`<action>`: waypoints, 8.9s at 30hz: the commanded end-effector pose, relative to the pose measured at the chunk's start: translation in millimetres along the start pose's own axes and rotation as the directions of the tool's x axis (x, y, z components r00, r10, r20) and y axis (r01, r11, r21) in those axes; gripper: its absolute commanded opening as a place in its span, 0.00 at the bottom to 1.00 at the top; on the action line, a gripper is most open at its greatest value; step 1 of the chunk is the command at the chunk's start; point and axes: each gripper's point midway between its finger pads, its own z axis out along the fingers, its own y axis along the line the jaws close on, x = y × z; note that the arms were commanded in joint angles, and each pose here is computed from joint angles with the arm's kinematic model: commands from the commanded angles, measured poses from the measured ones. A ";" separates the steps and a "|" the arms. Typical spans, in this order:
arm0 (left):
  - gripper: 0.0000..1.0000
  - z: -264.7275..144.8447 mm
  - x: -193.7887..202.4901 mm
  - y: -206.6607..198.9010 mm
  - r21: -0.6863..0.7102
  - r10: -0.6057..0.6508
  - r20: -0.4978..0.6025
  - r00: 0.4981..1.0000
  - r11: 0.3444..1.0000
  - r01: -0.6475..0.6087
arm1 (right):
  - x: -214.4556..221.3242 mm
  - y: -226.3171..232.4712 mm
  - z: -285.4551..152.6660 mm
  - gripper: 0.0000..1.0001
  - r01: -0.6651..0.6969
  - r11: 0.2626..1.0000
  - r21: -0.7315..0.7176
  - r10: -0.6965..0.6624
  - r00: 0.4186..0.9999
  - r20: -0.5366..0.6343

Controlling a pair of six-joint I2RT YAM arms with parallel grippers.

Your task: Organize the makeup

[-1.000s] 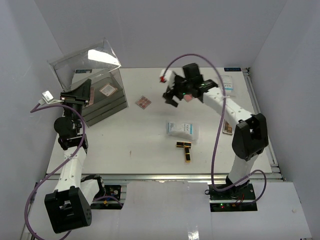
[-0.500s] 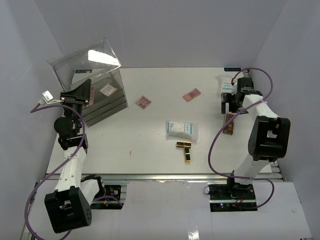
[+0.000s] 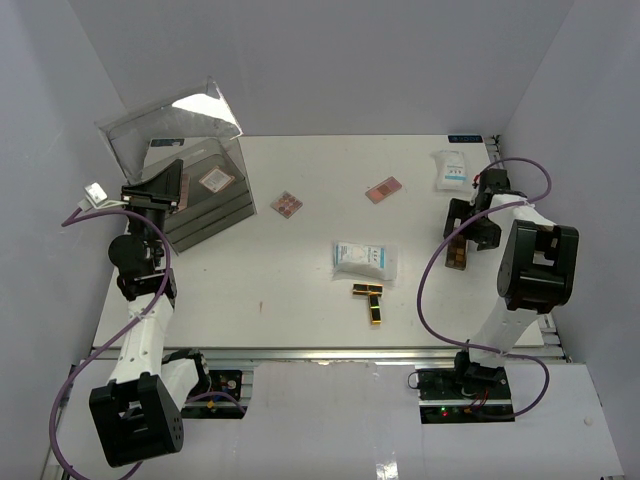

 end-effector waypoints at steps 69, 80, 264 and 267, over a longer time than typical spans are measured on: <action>0.37 -4.8 -8.3 -23.2 0.055 0.057 0.024 0.998 0.997 -0.058 | 33.4 624.0 -329.5 0.08 0.425 0.285 0.859 -0.057 -0.887 0.458; 0.37 -4.9 -6.3 -18.8 0.051 0.085 0.018 0.996 0.995 -0.086 | 2.0 646.1 -307.4 0.14 0.546 0.349 0.761 0.008 -0.814 0.580; 0.37 -12.5 -5.5 -18.9 0.040 0.099 0.020 0.995 0.994 -0.100 | -22.1 411.2 -121.3 0.14 0.985 0.172 0.002 -0.598 0.103 0.795; 0.37 -12.1 -6.2 -20.1 0.041 0.099 0.022 0.995 0.994 -0.100 | 5.3 425.4 -150.4 0.13 0.984 -0.116 0.136 -0.540 -0.177 0.823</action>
